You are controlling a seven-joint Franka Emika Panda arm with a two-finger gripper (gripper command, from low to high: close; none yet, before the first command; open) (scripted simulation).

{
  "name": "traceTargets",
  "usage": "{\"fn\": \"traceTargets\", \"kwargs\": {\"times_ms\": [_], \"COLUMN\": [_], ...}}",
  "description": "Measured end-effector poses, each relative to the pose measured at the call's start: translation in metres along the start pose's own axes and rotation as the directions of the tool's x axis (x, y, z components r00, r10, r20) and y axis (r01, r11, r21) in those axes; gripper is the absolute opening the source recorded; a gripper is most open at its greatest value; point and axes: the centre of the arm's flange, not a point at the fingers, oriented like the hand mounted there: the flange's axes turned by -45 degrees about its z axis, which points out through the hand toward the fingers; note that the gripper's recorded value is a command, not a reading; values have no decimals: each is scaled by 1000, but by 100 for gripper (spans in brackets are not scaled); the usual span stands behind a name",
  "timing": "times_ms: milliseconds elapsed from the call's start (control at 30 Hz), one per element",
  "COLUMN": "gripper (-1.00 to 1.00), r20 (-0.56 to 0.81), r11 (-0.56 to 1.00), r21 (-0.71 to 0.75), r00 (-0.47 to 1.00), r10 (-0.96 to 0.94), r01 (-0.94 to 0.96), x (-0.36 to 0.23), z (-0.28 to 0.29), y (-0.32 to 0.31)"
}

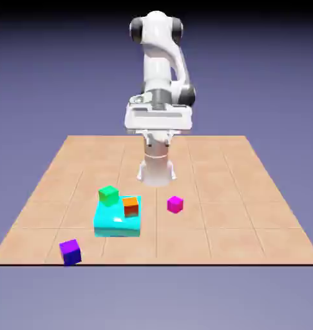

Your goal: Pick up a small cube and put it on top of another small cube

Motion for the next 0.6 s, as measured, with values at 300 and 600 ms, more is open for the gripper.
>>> {"fn": "traceTargets", "kwargs": {"times_ms": [300,600], "gripper": [0,0], "r20": [425,566], "r11": [903,711], "r21": [201,505], "r00": [797,434], "r10": [-430,-701], "r01": [381,490], "x": [-131,-249], "z": [83,99], "y": [-74,-109]}}
